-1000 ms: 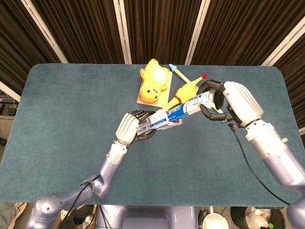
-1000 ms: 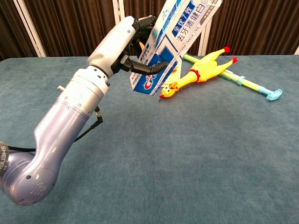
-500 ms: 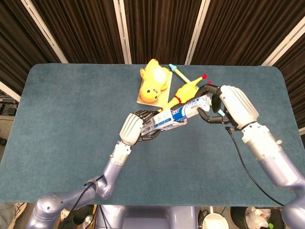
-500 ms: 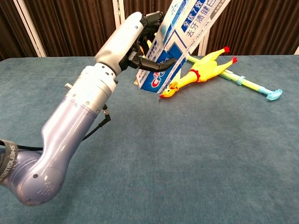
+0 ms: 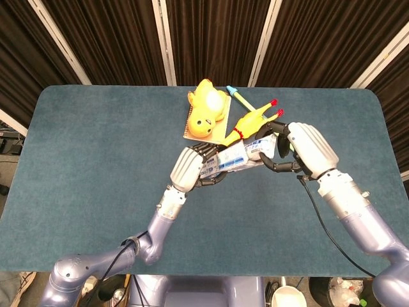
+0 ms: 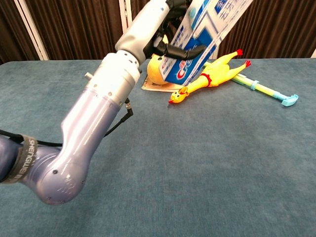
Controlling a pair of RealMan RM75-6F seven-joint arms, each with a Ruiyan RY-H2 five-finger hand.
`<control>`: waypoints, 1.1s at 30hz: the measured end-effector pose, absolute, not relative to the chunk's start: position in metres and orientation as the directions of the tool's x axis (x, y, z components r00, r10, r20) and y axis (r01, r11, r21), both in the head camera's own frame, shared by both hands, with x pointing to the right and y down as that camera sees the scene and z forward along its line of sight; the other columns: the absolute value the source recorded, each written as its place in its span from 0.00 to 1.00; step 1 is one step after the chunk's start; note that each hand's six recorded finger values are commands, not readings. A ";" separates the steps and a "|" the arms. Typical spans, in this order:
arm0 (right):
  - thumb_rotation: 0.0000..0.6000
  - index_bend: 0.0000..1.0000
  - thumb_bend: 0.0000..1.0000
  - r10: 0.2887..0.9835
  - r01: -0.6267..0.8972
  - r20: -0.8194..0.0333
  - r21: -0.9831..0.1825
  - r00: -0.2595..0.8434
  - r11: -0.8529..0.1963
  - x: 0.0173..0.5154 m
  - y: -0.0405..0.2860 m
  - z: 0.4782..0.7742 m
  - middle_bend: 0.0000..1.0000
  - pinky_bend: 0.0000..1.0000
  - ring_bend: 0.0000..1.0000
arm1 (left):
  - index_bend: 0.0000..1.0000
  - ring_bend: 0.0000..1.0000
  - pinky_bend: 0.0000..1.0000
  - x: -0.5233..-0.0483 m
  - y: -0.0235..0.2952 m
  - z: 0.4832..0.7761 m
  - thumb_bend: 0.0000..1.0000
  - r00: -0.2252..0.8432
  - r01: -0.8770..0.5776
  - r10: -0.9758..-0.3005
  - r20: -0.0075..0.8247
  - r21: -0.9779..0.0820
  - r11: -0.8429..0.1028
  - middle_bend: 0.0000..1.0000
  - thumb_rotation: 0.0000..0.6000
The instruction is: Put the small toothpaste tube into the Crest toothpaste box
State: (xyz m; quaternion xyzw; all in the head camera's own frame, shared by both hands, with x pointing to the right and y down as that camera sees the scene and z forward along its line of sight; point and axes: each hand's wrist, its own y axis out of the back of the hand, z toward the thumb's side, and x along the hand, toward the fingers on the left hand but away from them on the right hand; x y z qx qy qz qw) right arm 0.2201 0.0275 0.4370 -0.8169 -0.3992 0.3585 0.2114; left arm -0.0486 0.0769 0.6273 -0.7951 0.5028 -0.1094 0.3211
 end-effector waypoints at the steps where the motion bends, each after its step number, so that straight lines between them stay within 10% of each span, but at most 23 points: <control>1: 1.00 0.66 0.79 0.802 0.494 -0.418 -0.635 0.427 -0.594 0.220 0.028 0.438 0.66 0.56 0.51 | 0.31 0.48 0.54 -0.048 0.077 0.626 0.44 0.467 -0.734 -0.871 -0.151 -0.616 -0.287 0.49 1.00; 10: 1.00 0.02 0.49 0.779 0.393 -0.437 -0.686 0.449 -0.612 0.226 0.029 0.445 0.12 0.17 0.03 | 0.30 0.47 0.54 -0.049 0.077 0.620 0.44 0.459 -0.767 -0.868 -0.188 -0.578 -0.280 0.48 1.00; 33: 1.00 0.00 0.35 0.839 0.338 -0.349 -0.798 0.417 -0.499 0.243 0.023 0.439 0.00 0.07 0.00 | 0.29 0.46 0.54 -0.073 0.078 0.612 0.45 0.403 -0.831 -0.879 -0.255 -0.505 -0.234 0.47 1.00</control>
